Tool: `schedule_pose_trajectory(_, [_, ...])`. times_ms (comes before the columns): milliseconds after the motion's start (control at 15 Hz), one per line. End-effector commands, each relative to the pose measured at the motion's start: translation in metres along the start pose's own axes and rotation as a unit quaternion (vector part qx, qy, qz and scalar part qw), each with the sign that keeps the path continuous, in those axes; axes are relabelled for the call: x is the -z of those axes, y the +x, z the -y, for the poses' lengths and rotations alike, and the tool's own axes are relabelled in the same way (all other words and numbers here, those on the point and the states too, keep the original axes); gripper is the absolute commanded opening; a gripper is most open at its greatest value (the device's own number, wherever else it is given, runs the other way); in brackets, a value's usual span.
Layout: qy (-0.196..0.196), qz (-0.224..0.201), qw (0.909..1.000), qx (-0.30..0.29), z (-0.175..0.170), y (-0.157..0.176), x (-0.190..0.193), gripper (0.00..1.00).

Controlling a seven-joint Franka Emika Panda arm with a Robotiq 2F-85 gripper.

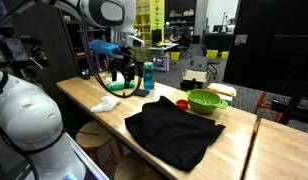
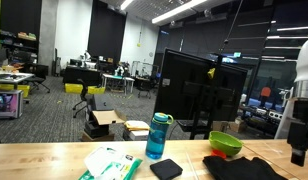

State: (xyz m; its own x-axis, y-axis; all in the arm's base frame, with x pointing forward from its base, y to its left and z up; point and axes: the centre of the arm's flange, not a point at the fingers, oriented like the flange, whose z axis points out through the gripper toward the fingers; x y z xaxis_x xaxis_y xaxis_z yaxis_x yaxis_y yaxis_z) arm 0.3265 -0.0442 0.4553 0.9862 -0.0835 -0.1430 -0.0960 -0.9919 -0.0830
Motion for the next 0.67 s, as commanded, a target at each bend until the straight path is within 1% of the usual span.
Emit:
schedule_pose_trajectory(0, [0.011, -0.014, 0.9998, 0.000, -0.043, 0.011, 0.013, 1.00])
schedule_pose_trajectory(267, [0.043, -0.037, 0.9983, -0.007, -0.085, 0.024, 0.023, 1.00])
schedule_pose_trajectory(600, [0.069, -0.066, 0.9952, -0.020, -0.120, 0.050, 0.028, 1.00])
